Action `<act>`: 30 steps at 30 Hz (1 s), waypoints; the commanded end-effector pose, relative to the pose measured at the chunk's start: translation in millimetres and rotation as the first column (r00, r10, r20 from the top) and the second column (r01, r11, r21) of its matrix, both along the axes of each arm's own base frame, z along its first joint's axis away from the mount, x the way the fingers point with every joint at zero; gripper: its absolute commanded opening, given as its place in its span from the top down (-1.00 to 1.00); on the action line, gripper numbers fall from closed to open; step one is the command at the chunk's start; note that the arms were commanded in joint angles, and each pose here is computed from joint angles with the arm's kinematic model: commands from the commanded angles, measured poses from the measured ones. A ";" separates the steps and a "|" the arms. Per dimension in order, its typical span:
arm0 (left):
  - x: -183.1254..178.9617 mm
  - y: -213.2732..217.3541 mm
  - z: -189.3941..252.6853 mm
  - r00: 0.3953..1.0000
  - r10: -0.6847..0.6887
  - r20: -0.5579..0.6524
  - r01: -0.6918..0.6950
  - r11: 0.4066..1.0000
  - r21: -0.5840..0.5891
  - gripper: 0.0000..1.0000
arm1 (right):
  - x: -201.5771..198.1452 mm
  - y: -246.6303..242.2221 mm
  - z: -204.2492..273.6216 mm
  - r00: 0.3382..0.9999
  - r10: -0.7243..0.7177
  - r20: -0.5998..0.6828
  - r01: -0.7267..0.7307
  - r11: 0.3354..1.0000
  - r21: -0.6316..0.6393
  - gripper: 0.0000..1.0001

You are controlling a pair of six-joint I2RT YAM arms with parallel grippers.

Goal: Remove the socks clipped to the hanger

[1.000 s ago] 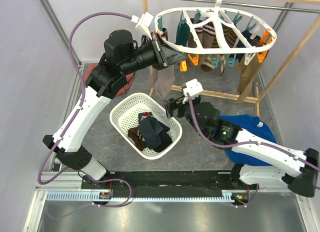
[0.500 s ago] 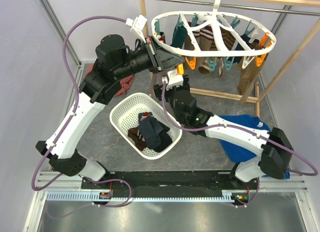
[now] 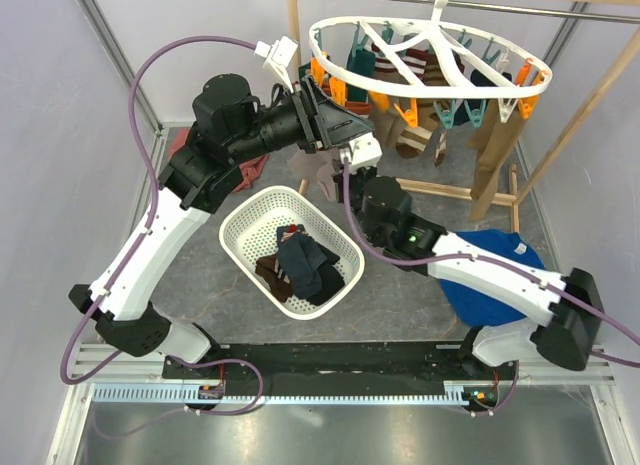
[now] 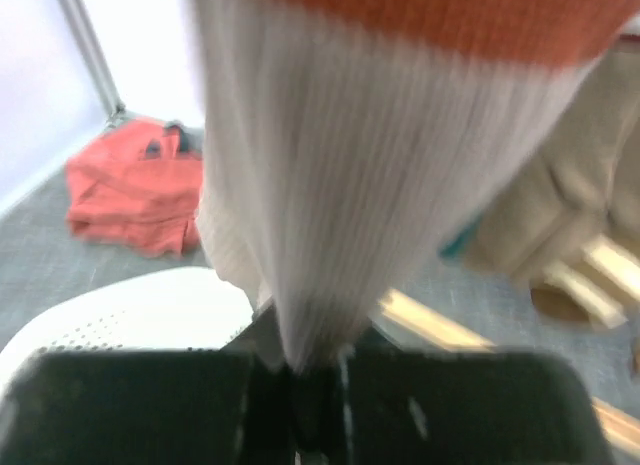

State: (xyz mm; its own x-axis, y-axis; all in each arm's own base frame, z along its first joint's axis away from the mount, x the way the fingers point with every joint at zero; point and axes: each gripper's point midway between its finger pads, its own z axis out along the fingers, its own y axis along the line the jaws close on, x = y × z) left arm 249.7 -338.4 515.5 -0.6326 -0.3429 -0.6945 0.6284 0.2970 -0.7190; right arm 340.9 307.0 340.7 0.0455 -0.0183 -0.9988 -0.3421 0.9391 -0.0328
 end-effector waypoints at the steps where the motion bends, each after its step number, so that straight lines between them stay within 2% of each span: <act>1: 2.7 19.4 13.3 0.993 0.060 0.100 -0.064 0.997 0.036 -0.17 | -27.6 -13.2 26.1 0.996 0.093 0.005 -0.092 0.988 0.124 1.00; 4: 8.4 28.9 13.6 0.987 0.104 0.120 -0.112 0.992 0.065 -0.20 | -41.0 -17.3 30.6 0.989 0.146 0.010 -0.146 0.978 0.150 1.00; 10: 24.9 42.5 -2.5 0.975 0.193 0.110 -0.209 0.965 0.156 -0.21 | -48.0 -29.4 27.4 0.990 0.139 -0.014 -0.136 0.982 0.133 1.00; 16: 36.7 45.0 -0.3 0.962 0.227 0.155 -0.253 0.952 0.175 -0.21 | -52.9 -29.9 26.8 0.987 0.161 -0.025 -0.156 0.978 0.141 1.00; 25: 46.6 45.5 6.6 0.967 0.201 0.159 -0.226 0.961 0.161 -0.22 | -62.6 -24.5 33.0 0.972 0.233 -0.027 -0.225 0.959 0.175 1.00; 30: 41.4 37.4 20.4 0.965 0.133 0.226 -0.169 0.974 0.148 -0.24 | -62.6 -23.9 32.2 0.972 0.232 -0.037 -0.221 0.956 0.193 1.00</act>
State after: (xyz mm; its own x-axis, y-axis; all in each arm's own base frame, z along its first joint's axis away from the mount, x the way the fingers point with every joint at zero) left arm 302.3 -296.3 512.7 -0.4810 -0.3316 -0.8116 0.5954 0.5559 -0.5801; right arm 283.0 283.5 362.9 -0.0305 0.1191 -0.9924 -0.5252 0.8429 0.1173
